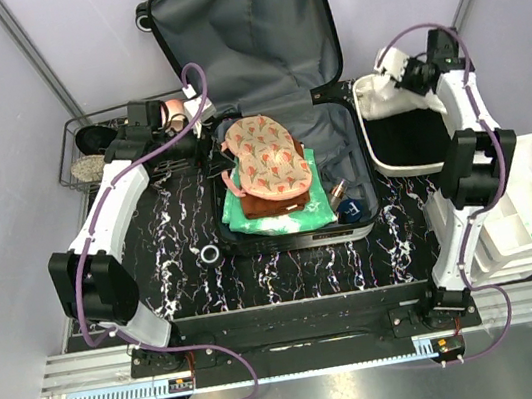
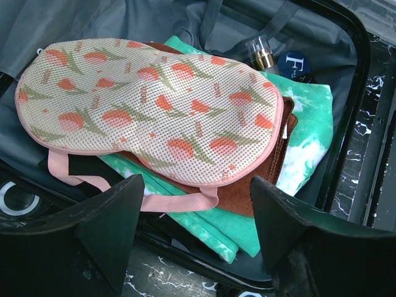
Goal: Open, take out, and arrange the luggage
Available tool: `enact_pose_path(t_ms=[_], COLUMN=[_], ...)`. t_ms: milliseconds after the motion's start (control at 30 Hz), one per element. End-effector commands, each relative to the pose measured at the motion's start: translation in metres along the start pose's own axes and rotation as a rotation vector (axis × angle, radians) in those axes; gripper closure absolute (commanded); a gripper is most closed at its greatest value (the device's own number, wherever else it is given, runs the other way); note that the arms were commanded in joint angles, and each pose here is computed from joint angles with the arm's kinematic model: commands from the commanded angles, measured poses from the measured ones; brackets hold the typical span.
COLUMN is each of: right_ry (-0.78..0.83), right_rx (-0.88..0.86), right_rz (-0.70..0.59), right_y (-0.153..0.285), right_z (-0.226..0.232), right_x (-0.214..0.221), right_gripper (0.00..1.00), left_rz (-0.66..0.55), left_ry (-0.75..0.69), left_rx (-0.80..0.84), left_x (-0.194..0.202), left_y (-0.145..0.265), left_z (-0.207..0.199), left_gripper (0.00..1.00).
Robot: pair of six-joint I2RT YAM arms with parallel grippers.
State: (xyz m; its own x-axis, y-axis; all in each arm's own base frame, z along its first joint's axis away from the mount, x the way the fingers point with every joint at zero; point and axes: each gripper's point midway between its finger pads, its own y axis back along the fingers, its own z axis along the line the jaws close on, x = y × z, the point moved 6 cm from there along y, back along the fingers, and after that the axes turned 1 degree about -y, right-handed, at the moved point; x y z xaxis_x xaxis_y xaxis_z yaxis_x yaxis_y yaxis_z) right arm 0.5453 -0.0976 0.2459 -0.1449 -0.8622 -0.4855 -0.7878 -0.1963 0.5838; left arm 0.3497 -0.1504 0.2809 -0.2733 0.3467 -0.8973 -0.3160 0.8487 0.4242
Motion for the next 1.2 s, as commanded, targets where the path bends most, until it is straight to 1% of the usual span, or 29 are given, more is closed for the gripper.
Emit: enact_pose_path(t_ms=[0,33,167,200,267,300,333,367,467,500,567,600,633,767,800,833,867,900,933,967,1000,1033,1067,1100,1133,1167], right_ry=[0.105,0.117,0.086,0.087,0.07,0.066,0.056,0.053,0.044,0.046,0.023,0.005,-0.031,-0.115,-0.18,-0.196,-0.238,-0.369,-0.386,-0.427,-0.545,-0.573,-0.614,-0.706,-0.736,-0.756], right_rx=[-0.06,-0.082,-0.228,-0.247,-0.316,-0.33,-0.356,-0.356,-0.382,-0.38,-0.43,-0.43,-0.464,-0.488,-0.528,-0.451,-0.424,-0.429,-0.415,-0.401,-0.406,-0.412,-0.414,-0.429,-0.444,-0.419], right_rz=[0.015,0.024,0.077,0.082,0.1,0.098,0.098,0.086,0.022,-0.006,-0.029,-0.078,-0.086,-0.191,-0.192,-0.234,-0.223,-0.212,-0.264,-0.264,-0.247,-0.268,-0.259,-0.24,-0.23,-0.213], right_y=[0.015,0.015,0.02,0.022,0.026,0.029,0.033,0.038,0.059,0.066,0.084,0.094,0.102,0.115,0.111,0.106,0.102,0.099,0.096,0.094,0.091,0.085,0.082,0.079,0.067,0.063], right_z=[0.035,0.042,0.074,0.076,0.088,0.089,0.093,0.091,0.089,0.084,0.089,0.084,0.09,0.102,0.124,0.118,0.122,0.134,0.141,0.147,0.156,0.167,0.173,0.179,0.188,0.195], right_x=[0.001,0.004,0.016,0.016,0.016,0.014,0.013,0.008,-0.013,-0.022,-0.033,-0.048,-0.054,-0.115,-0.144,-0.164,-0.176,-0.191,-0.219,-0.232,-0.242,-0.261,-0.268,-0.274,-0.28,-0.289], right_gripper=[1.0,1.0,1.0,0.98,0.62,0.47,0.35,0.19,0.09,0.07,0.06,0.06,0.06,0.1,0.12,0.12,0.13,0.14,0.15,0.16,0.18,0.18,0.18,0.18,0.19,0.18], left_rz=[-0.045,-0.045,-0.049,-0.05,-0.049,-0.051,-0.052,-0.053,-0.05,-0.052,-0.052,-0.056,-0.053,-0.059,-0.065,-0.066,-0.073,-0.08,-0.081,-0.091,-0.097,-0.104,-0.117,-0.126,-0.125,-0.131], left_ry=[-0.045,-0.044,-0.043,-0.041,-0.04,-0.041,-0.042,-0.044,-0.049,-0.053,-0.055,-0.06,-0.06,-0.058,-0.048,-0.036,-0.035,-0.019,-0.009,-0.011,0.013,0.02,0.02,0.038,0.05,0.055], left_rx=[-0.008,-0.008,-0.006,-0.007,-0.008,-0.008,-0.01,-0.012,-0.017,-0.021,-0.024,-0.025,-0.026,-0.035,-0.037,-0.039,-0.044,-0.048,-0.05,-0.059,-0.069,-0.076,-0.084,-0.095,-0.1,-0.103], left_x=[-0.018,-0.019,-0.021,-0.021,-0.021,-0.022,-0.023,-0.024,-0.024,-0.026,-0.025,-0.026,-0.025,-0.024,-0.024,-0.022,-0.023,-0.024,-0.022,-0.024,-0.021,-0.021,-0.022,-0.022,-0.019,-0.018], left_y=[0.005,0.005,0.005,0.005,0.005,0.005,0.006,0.006,0.009,0.011,0.013,0.015,0.015,0.017,0.018,0.019,0.019,0.021,0.022,0.024,0.027,0.028,0.03,0.035,0.035,0.037], left_z=[0.004,0.004,0.004,0.005,0.005,0.004,0.004,0.004,0.002,0.001,-0.001,-0.004,-0.005,-0.008,-0.009,-0.009,-0.009,-0.009,-0.01,-0.009,-0.009,-0.009,-0.008,-0.008,-0.007,-0.006], left_gripper=[0.26,0.27,0.27,0.26,0.26,0.26,0.26,0.26,0.26,0.26,0.26,0.26,0.26,0.26,0.26,0.26,0.26,0.26,0.26,0.26,0.26,0.26,0.25,0.25,0.24,0.24])
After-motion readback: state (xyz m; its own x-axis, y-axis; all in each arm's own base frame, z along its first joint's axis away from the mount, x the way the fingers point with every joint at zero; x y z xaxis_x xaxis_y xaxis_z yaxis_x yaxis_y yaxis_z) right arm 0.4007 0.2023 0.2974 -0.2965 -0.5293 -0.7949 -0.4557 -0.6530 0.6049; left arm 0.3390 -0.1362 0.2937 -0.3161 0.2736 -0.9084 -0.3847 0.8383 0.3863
